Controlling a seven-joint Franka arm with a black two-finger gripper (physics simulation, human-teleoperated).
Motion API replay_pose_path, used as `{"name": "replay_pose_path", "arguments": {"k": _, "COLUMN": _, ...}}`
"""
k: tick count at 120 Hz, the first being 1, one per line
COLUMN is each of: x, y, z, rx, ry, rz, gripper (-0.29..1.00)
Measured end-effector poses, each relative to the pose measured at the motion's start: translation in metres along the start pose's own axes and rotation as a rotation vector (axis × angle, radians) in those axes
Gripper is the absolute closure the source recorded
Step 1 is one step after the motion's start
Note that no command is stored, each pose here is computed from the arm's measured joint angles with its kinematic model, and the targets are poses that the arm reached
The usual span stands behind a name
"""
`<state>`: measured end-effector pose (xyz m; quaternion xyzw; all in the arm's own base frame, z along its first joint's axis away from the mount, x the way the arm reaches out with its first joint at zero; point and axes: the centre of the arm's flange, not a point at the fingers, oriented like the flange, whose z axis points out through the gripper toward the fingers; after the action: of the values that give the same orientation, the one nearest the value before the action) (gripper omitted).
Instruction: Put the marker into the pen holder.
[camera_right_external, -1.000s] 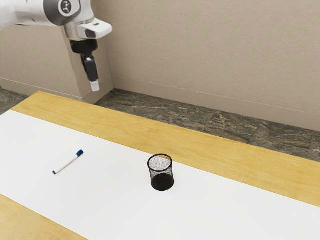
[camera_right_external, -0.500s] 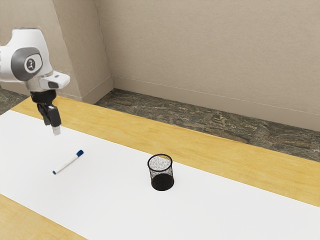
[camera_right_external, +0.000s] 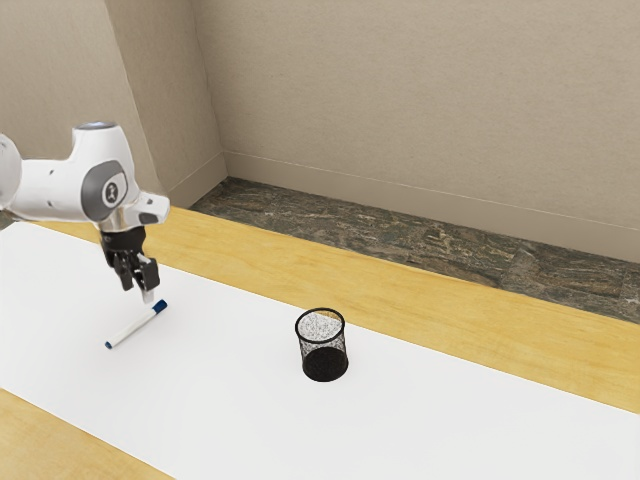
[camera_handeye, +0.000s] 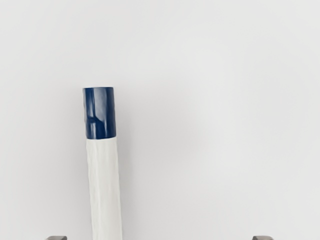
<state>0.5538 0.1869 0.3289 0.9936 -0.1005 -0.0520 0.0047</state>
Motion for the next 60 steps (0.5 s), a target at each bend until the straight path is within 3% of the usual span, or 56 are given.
{"name": "replay_pose_path", "arguments": {"k": 28, "x": 0.022, "y": -0.013, "z": 0.02, "rx": 0.048, "ry": 0.056, "rz": -0.002, "gripper": 0.3}}
{"name": "replay_pose_path", "arguments": {"k": 50, "x": 0.026, "y": -0.022, "z": 0.04, "rx": 0.051, "ry": 0.08, "rz": -0.012, "gripper": 0.32}}
{"name": "replay_pose_path", "arguments": {"k": 60, "x": 0.025, "y": -0.022, "z": 0.046, "rx": 0.046, "ry": 0.085, "rz": -0.015, "gripper": 0.39}}
